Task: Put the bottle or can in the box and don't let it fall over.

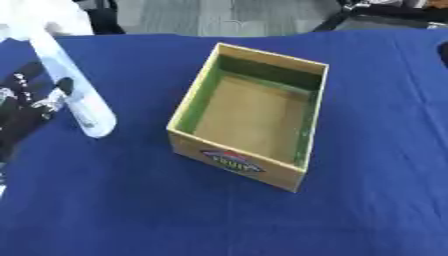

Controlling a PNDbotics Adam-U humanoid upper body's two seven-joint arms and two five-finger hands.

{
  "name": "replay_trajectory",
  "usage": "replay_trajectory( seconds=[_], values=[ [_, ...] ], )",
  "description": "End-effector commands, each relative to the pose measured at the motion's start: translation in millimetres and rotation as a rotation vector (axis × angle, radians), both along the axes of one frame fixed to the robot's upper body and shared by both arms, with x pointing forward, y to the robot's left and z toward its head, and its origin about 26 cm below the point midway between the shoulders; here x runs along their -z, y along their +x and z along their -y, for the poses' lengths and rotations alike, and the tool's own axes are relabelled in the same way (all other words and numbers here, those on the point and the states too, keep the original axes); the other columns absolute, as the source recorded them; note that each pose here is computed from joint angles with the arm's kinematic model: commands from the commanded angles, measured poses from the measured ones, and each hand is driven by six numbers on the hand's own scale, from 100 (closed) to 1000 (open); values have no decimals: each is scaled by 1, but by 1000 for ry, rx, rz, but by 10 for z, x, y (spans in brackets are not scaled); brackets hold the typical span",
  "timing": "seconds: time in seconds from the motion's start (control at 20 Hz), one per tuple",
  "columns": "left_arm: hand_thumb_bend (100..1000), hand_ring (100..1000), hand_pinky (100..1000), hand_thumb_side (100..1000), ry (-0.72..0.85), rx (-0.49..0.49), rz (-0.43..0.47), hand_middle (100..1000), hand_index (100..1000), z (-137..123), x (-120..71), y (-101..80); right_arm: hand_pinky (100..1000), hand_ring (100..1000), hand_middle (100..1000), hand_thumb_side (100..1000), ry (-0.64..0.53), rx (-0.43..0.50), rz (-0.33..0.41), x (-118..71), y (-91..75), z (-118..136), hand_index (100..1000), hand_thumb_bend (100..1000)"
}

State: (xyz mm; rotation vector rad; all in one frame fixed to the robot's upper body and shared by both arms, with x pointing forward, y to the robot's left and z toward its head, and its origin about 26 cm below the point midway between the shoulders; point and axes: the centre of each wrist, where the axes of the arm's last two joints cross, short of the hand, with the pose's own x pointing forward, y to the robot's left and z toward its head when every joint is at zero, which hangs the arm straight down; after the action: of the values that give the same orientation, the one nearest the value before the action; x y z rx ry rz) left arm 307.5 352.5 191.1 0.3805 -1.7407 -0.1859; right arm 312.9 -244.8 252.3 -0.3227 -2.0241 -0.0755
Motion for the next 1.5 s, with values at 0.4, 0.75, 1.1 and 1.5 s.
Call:
replay_trajectory(
  seconds=[0.4, 0.75, 1.1, 1.5],
  values=[
    [321, 1000, 1000, 425, 41, 20, -5, 1000, 1000, -54, -115, 118, 1000, 922, 1000, 100, -17, -19, 26, -77, -46, 6, 1000, 535],
    [311, 1000, 1000, 418, 44, 48, -15, 1000, 1000, -20, -122, 178, 1000, 922, 1000, 100, -17, -22, 25, -77, -45, 2, 1000, 531],
    [240, 1000, 1000, 375, 32, 36, -36, 1000, 933, 4, -95, 236, 1000, 922, 1000, 100, -15, -27, 26, -80, -45, -3, 1000, 529],
    [100, 1000, 1000, 154, -6, -15, -48, 1000, 791, 19, -57, 263, 1000, 922, 1000, 100, -15, -31, 27, -84, -44, -8, 1000, 528]
  ],
)
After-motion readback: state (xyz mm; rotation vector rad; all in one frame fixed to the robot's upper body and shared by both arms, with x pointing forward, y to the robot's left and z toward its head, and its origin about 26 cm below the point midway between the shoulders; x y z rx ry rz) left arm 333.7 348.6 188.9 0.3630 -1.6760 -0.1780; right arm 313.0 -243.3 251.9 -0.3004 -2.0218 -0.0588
